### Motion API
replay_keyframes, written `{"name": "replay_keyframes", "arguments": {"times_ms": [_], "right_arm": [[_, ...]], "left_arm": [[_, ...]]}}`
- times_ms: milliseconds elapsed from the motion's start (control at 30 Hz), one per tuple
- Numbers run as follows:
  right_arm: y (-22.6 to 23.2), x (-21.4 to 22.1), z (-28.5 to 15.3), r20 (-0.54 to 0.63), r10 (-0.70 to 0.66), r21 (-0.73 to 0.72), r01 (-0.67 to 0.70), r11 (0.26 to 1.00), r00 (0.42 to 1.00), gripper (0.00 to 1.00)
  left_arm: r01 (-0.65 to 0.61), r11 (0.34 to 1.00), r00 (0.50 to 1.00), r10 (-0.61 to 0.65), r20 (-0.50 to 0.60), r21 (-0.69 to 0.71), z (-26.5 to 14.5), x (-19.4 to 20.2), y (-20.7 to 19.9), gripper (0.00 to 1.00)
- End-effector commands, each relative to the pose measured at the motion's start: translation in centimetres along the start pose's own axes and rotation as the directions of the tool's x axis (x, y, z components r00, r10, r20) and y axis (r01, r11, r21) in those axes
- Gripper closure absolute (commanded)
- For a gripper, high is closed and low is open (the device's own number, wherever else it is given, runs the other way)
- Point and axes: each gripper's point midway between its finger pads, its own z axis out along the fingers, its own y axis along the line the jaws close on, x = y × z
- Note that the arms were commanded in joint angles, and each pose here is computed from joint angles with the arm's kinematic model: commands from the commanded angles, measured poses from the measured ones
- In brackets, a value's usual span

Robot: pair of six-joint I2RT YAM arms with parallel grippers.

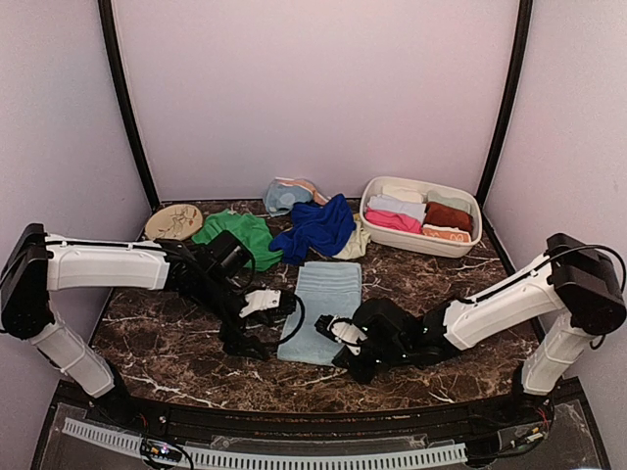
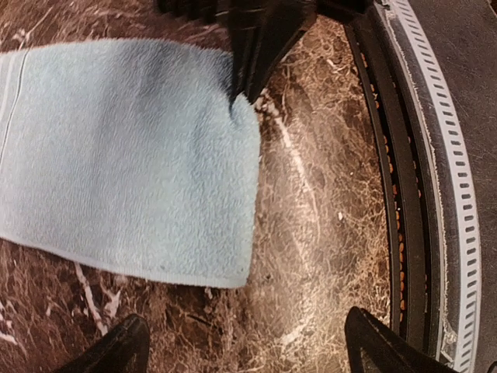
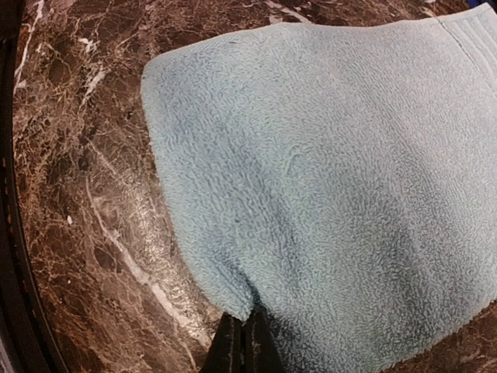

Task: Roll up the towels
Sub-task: Roll the towel at the center of the board.

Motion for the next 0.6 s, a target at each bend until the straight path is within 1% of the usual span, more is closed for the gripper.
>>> {"name": "replay_keyframes", "arguments": {"times_ms": [0,133,267,467,567], "right_arm": [[1.9,-1.2,-0.7,-0.041,0.190,-0.243,-0.194,0.950,0.981,1.00],[2.1,-1.0,-0.7,-0.101,0.305,-0.350,-0.320,0.880,0.947,1.00],[2.6,-1.3,-0.7,-0.174,0.393,-0.455,-0.427,0.781,0.903,1.00],[2.6,-1.3,-0.3,-0.302,0.489,-0.519,-0.571,0.636,0.818,1.00],[2.3,-1.6,-0.3,-0.314,0.511,-0.532,-0.594,0.603,0.800,1.00]], "left_arm": [[-0.114,0.993,0.992,0.112,0.058,0.020,0.2,-1.9,-1.6,0.12],[-0.163,0.986,0.985,0.160,0.059,0.047,1.5,-2.2,-2.6,0.17],[-0.214,0.976,0.976,0.211,0.053,0.041,3.1,-2.1,-2.9,0.19],[-0.241,0.970,0.970,0.241,0.033,0.022,5.0,-2.2,-2.1,0.28],[-0.244,0.970,0.970,0.244,0.013,-0.015,5.7,-1.7,-1.1,0.31]]}}
